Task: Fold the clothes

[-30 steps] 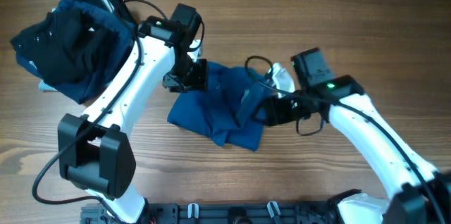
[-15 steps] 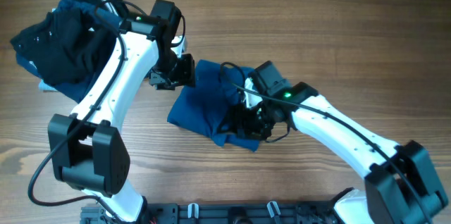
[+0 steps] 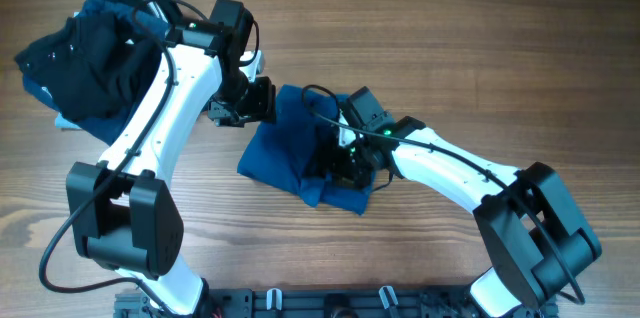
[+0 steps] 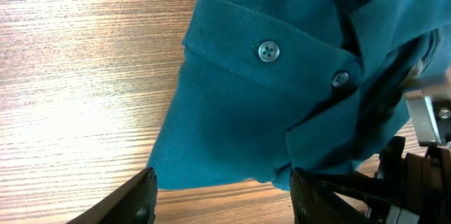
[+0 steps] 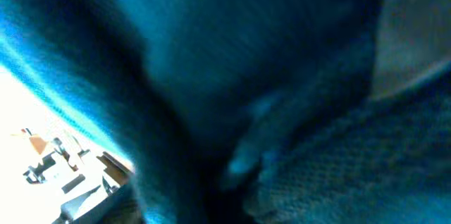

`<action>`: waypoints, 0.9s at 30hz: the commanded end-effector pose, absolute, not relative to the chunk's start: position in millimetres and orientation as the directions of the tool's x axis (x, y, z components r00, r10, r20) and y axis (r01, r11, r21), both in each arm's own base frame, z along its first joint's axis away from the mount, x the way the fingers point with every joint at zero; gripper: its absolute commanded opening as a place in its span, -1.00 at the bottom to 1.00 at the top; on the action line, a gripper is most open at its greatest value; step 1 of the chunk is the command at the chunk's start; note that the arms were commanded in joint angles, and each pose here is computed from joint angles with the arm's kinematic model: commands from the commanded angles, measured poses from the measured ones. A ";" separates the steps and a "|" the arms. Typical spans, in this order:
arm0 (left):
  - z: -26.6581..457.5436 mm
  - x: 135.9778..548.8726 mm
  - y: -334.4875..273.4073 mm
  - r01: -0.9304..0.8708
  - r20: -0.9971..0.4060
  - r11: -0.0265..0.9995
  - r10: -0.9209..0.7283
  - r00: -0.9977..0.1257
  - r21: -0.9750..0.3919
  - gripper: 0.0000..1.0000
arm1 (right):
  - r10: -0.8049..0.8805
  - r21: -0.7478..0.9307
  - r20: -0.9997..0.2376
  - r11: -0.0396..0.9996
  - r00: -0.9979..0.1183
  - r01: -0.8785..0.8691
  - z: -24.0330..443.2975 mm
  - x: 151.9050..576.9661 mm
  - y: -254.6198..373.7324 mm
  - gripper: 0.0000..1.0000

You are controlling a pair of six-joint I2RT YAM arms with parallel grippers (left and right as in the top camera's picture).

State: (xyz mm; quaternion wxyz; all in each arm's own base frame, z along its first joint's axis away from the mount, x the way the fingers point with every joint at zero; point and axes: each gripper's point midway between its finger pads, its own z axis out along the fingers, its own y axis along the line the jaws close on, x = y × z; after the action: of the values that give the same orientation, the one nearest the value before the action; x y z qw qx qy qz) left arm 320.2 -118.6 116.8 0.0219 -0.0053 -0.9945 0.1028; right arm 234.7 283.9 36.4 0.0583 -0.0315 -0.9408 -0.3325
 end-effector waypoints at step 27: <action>115.8 327.9 -120.8 0.045 0.006 0.973 0.047 -0.999 -0.224 0.37 | -0.014 0.406 -0.143 0.911 -0.990 -0.072 99.9 232.1 181.6 -0.91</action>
State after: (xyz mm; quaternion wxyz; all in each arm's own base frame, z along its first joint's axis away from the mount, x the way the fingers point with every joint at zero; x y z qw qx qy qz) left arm 327.2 -120.4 116.9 0.0063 -0.0173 -0.9941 0.1066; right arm 224.9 199.8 112.6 -0.0517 0.0198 -0.9618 -0.2681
